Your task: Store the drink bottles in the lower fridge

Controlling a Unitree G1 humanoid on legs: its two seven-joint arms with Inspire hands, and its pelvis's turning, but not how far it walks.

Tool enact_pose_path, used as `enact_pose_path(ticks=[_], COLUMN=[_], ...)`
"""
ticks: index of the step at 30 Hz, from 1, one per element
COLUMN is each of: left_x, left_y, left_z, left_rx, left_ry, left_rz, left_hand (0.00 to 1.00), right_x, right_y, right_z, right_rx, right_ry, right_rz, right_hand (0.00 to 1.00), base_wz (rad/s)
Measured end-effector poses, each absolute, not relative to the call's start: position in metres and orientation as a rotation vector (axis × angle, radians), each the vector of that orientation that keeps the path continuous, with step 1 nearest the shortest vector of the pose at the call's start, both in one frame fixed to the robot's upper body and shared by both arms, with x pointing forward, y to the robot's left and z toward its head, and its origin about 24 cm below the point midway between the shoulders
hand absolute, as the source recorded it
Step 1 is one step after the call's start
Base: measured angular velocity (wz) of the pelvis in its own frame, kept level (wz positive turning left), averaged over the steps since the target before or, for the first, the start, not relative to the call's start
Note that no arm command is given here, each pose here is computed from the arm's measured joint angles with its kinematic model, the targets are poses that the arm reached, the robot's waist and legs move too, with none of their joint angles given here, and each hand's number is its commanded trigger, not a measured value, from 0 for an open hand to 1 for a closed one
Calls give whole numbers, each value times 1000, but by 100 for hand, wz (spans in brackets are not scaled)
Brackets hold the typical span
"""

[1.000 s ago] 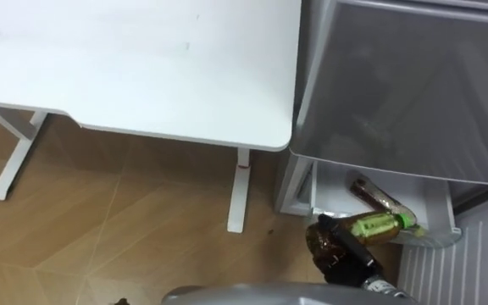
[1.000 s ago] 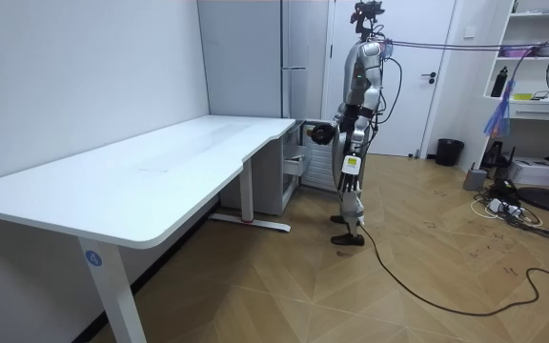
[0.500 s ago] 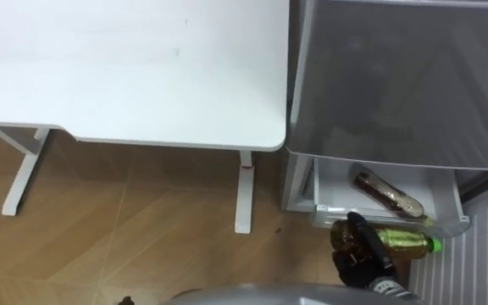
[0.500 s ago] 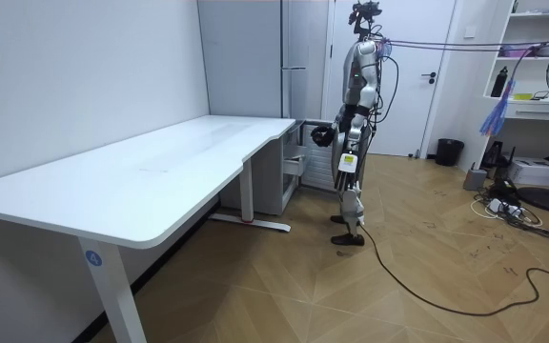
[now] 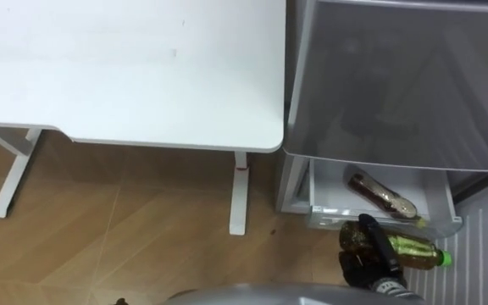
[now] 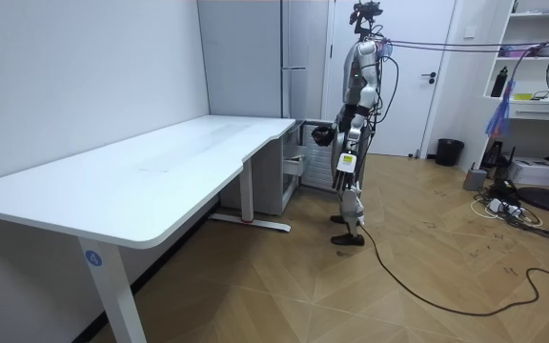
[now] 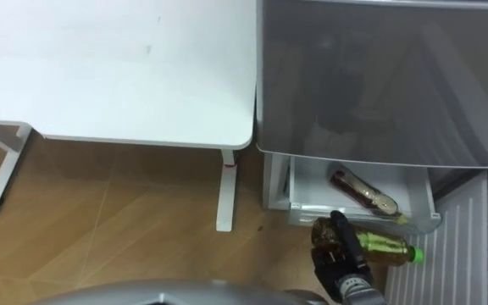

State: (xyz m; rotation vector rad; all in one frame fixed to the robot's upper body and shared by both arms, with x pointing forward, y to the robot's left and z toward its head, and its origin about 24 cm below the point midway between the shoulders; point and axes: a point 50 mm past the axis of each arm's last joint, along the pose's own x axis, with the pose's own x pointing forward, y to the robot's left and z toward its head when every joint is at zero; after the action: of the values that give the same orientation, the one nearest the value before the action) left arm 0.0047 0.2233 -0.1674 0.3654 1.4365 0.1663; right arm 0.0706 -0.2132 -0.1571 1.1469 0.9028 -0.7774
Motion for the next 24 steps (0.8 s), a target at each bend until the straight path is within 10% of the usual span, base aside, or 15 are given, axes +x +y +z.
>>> enact_pose_path(ticks=[24], left_x=[21], left_y=[242], left_z=[-164], left_rx=[351], left_ry=[1385], left_rz=[225], left_hand=[0], right_x=[153], right_y=[-233], right_z=[-132], right_rx=[1197], right_ry=[704], right_rz=[-695], right_hand=[100], base_wz=[2])
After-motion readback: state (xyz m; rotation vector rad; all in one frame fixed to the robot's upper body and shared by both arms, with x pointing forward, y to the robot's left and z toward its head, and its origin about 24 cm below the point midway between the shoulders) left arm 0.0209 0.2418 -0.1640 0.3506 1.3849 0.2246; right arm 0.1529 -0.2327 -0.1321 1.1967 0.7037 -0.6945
